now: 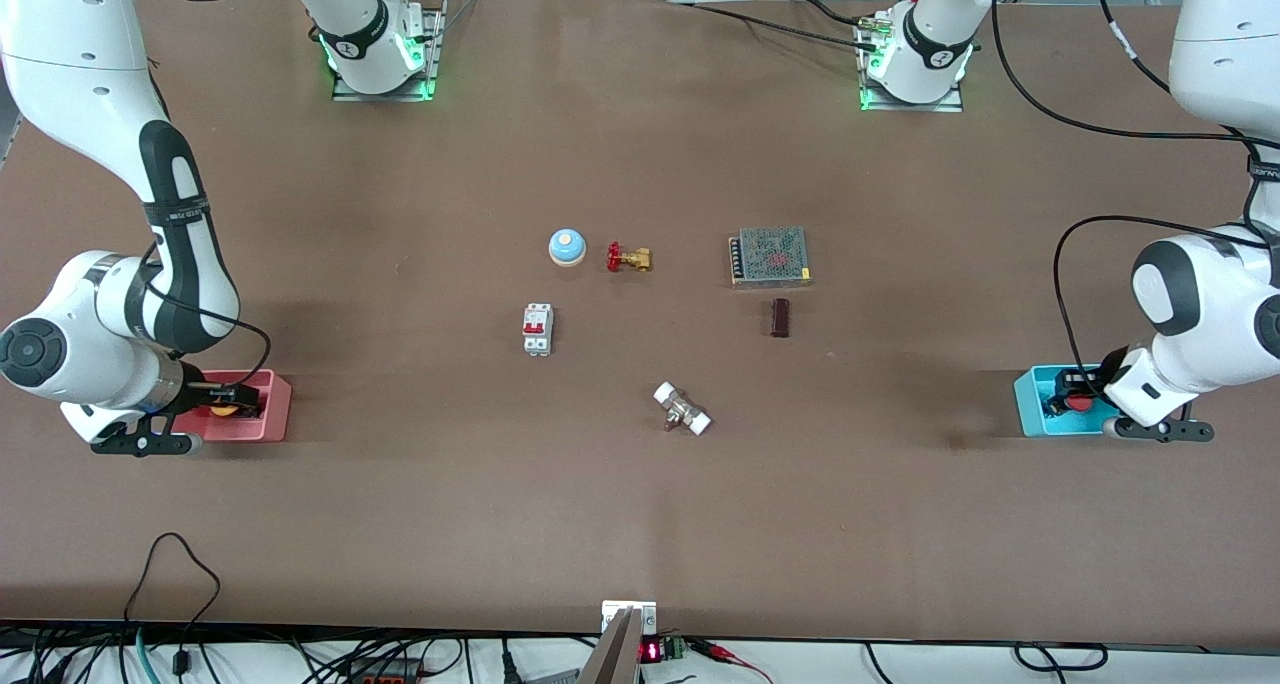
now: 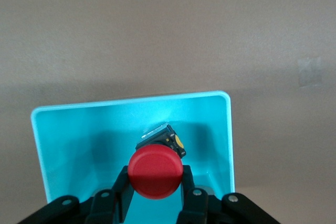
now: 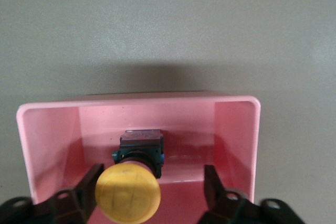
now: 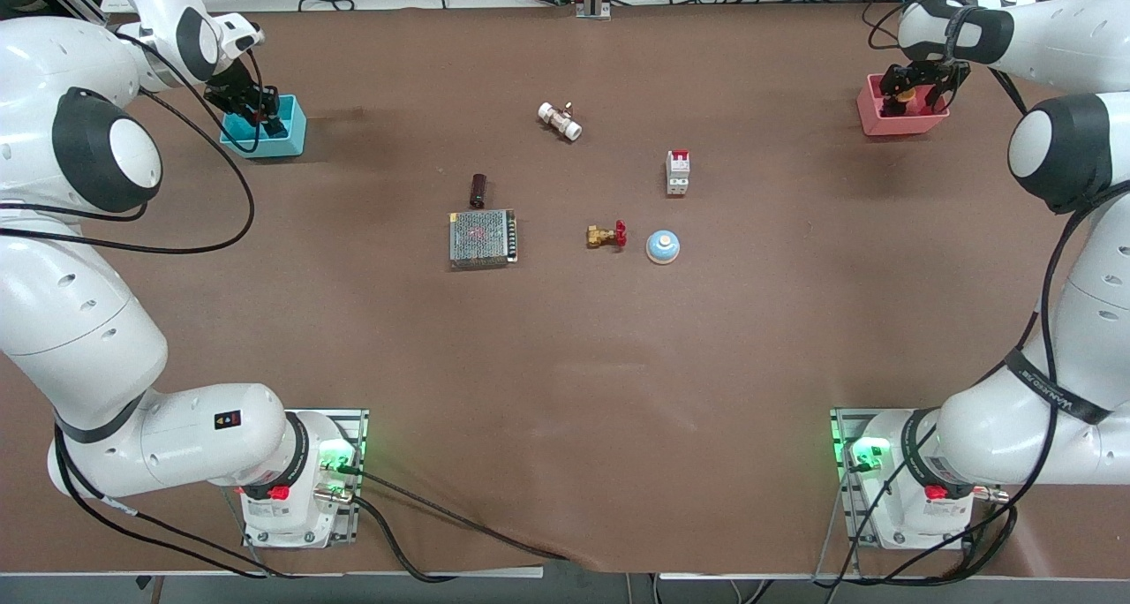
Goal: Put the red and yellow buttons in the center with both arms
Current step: 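Lift the yellow button with the right gripper while the left gripper lifts the red button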
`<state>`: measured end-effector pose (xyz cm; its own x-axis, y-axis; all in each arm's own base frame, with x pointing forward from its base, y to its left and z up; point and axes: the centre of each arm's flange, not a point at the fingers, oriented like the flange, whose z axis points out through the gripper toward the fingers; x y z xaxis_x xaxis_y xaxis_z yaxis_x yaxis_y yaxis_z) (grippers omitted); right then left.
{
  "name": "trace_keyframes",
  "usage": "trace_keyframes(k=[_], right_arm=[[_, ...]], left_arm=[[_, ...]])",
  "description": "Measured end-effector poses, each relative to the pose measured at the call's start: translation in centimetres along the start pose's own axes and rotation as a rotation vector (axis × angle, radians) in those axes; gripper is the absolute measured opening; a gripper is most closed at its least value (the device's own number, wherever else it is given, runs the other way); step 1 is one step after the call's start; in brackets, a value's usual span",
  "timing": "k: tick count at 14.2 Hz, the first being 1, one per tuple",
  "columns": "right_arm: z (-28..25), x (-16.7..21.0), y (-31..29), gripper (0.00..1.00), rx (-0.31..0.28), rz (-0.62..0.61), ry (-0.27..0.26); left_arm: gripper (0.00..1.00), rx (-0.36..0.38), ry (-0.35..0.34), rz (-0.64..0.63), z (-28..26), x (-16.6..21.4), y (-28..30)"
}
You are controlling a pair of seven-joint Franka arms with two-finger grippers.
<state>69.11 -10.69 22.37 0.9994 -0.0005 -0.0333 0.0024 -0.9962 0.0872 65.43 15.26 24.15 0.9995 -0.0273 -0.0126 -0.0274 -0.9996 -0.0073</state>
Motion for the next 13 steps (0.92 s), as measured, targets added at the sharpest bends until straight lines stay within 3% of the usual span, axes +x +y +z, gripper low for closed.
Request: trace_keyframes(k=[4,8,13], right_arm=[[-0.2,0.2,-0.2,0.38,0.001,-0.004,0.005],[-1.3,0.8,-0.3,0.38,-0.001,-0.034,0.021],[-8.3,1.9,-1.7,0.38,0.020,-0.097,-0.027]], left_arm=[[0.41,0.010,0.040,-0.004,-3.3,0.5,-0.4],[0.41,0.009,0.052,0.004,-7.7,0.3,0.2],[0.41,-0.025,0.007,0.004,-10.7,0.3,6.2]])
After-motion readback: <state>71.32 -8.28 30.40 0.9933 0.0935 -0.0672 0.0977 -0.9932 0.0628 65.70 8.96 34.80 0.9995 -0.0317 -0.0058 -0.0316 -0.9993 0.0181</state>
